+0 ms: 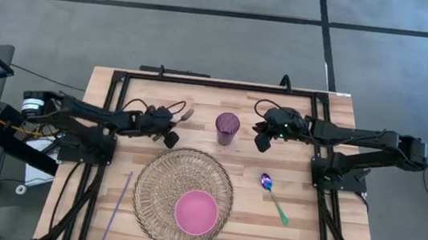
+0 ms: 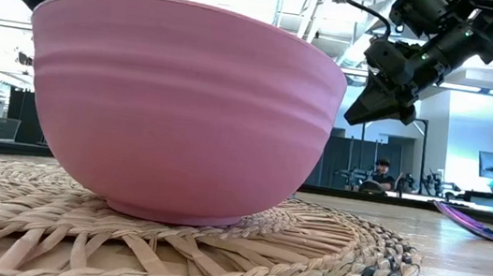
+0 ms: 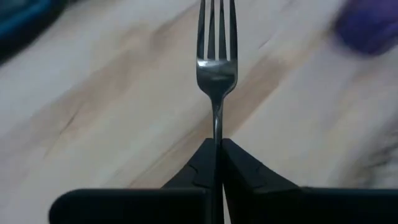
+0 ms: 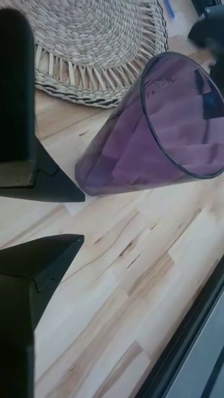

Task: Pick & Place Utensil
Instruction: Put the black fork into the pink bowl

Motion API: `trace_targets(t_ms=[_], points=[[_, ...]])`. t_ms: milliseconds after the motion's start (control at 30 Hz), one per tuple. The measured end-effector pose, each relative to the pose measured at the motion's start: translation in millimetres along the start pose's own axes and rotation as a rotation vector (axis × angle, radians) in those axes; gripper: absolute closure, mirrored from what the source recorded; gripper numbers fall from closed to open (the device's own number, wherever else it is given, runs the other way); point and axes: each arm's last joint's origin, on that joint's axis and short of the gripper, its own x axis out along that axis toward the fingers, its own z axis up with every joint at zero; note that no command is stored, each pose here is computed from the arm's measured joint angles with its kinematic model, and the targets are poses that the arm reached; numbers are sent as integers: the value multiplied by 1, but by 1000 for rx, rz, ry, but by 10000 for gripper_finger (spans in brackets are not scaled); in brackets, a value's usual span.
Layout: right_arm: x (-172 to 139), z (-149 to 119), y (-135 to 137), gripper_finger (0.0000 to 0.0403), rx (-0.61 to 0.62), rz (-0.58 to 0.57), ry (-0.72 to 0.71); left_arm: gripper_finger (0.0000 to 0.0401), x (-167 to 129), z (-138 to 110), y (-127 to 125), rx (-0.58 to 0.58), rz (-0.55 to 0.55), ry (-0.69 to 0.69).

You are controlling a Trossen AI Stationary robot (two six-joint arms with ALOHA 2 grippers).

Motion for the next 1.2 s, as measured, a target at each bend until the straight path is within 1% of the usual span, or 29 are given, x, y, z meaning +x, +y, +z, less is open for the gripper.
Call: trace_targets(t_ms=[133, 233, 367, 467, 567, 633, 733, 833, 900, 967, 1067, 1133, 1200], points=[[0, 0, 0, 316, 0, 1, 1, 391, -23, 14, -14, -6, -107, -103], [0, 0, 0, 316, 0, 1, 0, 391, -42, 18, -25, 0, -195, -163], [0, 0, 0, 316, 0, 3, -5, 390, -70, 24, -45, 35, -392, -281], [0, 0, 1, 316, -2, 5, -4, 392, -89, 24, -62, 28, -539, -357], [0, 0, 1, 316, -1, 6, -6, 391, -102, 20, -79, 22, -662, -394], [0, 1, 1, 316, -1, 8, -12, 391, -107, 17, -91, 7, -713, -422], [0, 3, 2, 316, 3, 14, -32, 391, -111, 10, -107, -21, -739, -452], [0, 3, 3, 316, 0, 19, -35, 391, -117, 9, -129, -5, -729, -435], [-1, 2, 5, 316, -5, 25, -34, 392, -125, 13, -146, 35, -737, -435], [-1, 2, 9, 316, -13, 39, -34, 392, -133, 19, -163, 106, -719, -423], [-2, -1, 16, 316, -34, 67, -29, 392, -147, 33, -184, 194, -638, -356], [-3, -3, 22, 316, -50, 88, -24, 392, -154, 45, -194, 202, -592, -282], [-5, -5, 28, 316, -69, 112, -19, 392, -158, 54, -201, 183, -566, -185]])
